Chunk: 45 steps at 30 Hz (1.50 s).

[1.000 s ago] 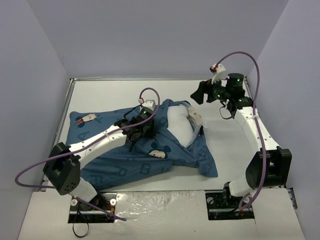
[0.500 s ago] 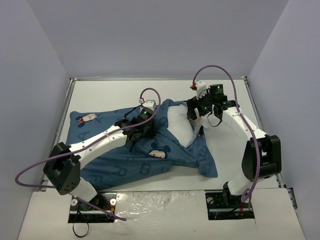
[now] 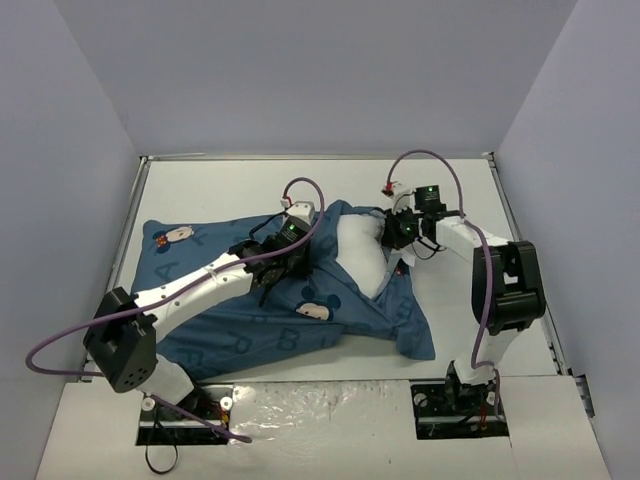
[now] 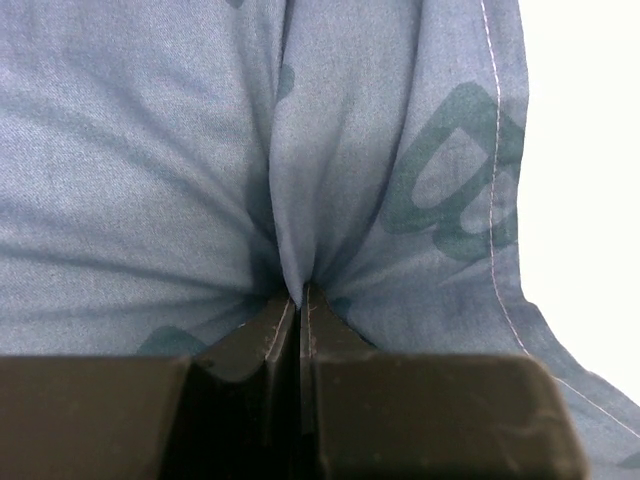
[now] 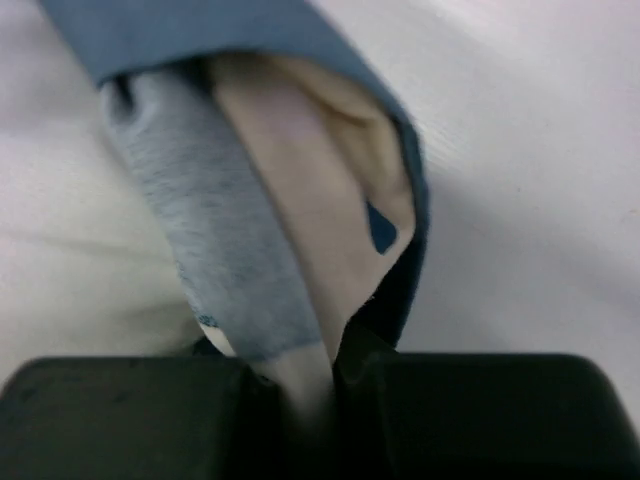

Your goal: Remove the pillowcase from the pillow

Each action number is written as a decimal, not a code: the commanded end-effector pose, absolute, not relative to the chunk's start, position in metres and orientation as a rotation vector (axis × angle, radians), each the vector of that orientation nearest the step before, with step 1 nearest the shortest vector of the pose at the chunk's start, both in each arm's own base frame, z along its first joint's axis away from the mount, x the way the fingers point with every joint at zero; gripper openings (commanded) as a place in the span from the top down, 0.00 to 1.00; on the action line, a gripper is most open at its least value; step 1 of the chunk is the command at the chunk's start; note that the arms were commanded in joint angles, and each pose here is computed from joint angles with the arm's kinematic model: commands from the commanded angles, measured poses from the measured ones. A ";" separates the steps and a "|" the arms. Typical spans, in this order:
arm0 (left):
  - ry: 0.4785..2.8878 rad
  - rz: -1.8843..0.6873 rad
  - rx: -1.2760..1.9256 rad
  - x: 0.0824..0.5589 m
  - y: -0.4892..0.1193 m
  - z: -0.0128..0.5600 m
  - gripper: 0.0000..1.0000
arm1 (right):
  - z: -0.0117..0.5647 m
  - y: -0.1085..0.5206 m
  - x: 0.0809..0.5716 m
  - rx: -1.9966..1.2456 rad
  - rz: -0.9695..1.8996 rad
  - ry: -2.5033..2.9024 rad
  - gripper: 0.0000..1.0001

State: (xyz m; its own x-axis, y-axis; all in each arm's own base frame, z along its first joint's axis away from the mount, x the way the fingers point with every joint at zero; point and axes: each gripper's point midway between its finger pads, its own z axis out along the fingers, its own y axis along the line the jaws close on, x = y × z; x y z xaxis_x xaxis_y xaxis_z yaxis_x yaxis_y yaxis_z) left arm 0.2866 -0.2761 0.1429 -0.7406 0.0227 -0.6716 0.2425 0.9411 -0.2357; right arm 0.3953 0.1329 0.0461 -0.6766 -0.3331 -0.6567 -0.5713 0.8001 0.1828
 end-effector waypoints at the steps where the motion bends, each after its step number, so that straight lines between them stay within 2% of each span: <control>1: 2.574 -0.217 0.312 0.240 -0.238 0.108 0.98 | 0.098 0.126 0.410 -0.474 0.707 2.191 1.00; 4: 2.485 -0.238 0.294 0.251 -0.238 0.138 0.97 | 0.120 0.132 0.395 -0.424 0.944 2.103 1.00; 6: 2.381 -0.297 0.289 0.264 -0.248 0.181 0.52 | 0.124 0.146 0.379 -0.436 1.026 2.052 1.00; 7: 2.336 -0.318 0.303 0.269 -0.251 0.199 0.40 | 0.137 0.154 0.372 -0.431 1.069 2.018 1.00; 8: 2.260 -0.376 0.298 0.278 -0.262 0.236 0.31 | 0.141 0.159 0.369 -0.448 1.076 1.988 1.00; 10: 2.241 -0.422 0.339 0.284 -0.277 0.256 0.25 | 0.137 0.176 0.354 -0.481 1.107 1.992 1.00; 11: 2.184 -0.478 0.351 0.289 -0.289 0.287 0.23 | 0.137 0.180 0.350 -0.478 1.106 1.990 1.00; 15: 2.216 -0.590 0.471 0.283 -0.338 0.296 0.21 | 0.132 0.186 0.344 -0.451 1.108 2.004 1.00; 22: 2.323 -0.550 0.624 0.277 -0.395 0.245 0.20 | 0.131 0.182 0.342 -0.402 1.133 2.006 1.00; 27: 2.445 -0.238 0.663 0.284 -0.383 0.201 0.20 | 0.133 0.183 0.341 -0.397 1.146 1.995 1.00; 34: 2.452 0.032 0.631 0.301 -0.366 0.185 0.20 | 0.132 0.182 0.341 -0.380 1.158 1.995 1.00; 37: 2.471 0.121 0.611 0.305 -0.359 0.168 0.24 | 0.132 0.181 0.340 -0.375 1.162 1.994 1.00; 41: 2.517 0.192 0.599 0.304 -0.355 0.139 0.35 | 0.131 0.181 0.338 -0.377 1.168 1.995 1.00; 45: 2.524 0.128 0.565 0.305 -0.360 0.124 0.61 | 0.128 0.177 0.337 -0.384 1.152 1.999 1.00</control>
